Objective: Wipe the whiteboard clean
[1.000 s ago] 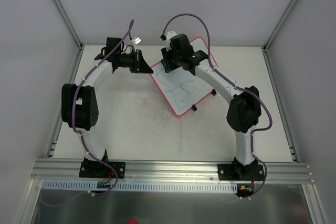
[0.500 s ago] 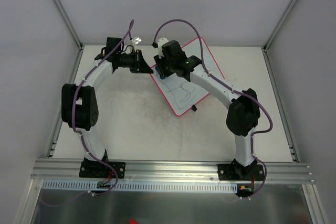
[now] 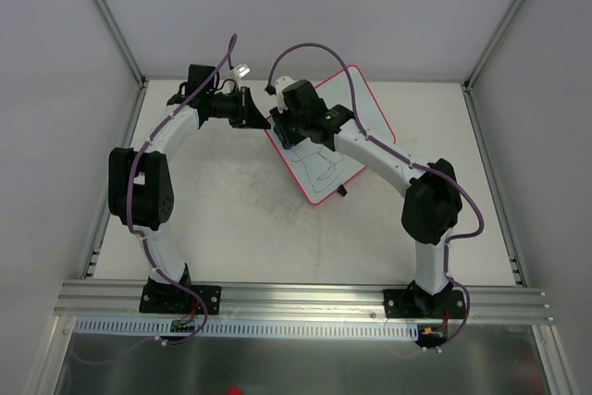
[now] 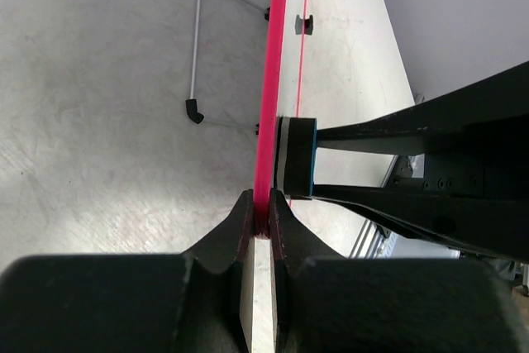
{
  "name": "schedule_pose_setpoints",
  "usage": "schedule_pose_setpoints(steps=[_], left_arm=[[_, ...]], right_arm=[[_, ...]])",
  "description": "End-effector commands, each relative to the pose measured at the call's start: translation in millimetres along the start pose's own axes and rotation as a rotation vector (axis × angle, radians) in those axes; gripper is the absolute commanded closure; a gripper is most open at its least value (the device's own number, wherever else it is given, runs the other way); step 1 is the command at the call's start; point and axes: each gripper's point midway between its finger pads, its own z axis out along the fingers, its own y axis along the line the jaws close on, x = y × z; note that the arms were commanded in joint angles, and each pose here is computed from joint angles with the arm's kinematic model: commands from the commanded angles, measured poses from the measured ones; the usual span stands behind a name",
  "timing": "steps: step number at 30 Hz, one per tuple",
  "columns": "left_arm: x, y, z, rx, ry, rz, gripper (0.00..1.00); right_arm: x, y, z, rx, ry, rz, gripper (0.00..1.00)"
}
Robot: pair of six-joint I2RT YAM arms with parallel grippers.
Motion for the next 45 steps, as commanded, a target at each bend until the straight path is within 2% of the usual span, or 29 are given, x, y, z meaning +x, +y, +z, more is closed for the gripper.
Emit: schedule_pose_setpoints(steps=[1,13,32,38,40,45], left_arm=[[-28,-41,-2,0.082,-0.05,0.153,1.0],[-30,-45,-3,0.093,-0.051,0.152,1.0],[-17,-41,0,0.093,-0.029,0.132,1.0],[-16,-39,1,0.092,-0.026,0.134,1.0],[-15,-37,2,0.09,-0.025,0.135,1.0],[-15,-37,2,0.094,-0.023,0.138,1.0]], right_arm=[[43,12,-6,-0.046,0.135,-0.039,1.0],[80,4,-16,0.004,0.203,-0.043,1.0],[10,8,-11,-0.001,0.046,-0.02,1.0],[41,9,-10,-0.008,0.104,-0.012,1.0],[41,10,-16,-0.016,0.073,-0.006,1.0],[71,5,-21,0.004,0.11,-0.015,0.99]])
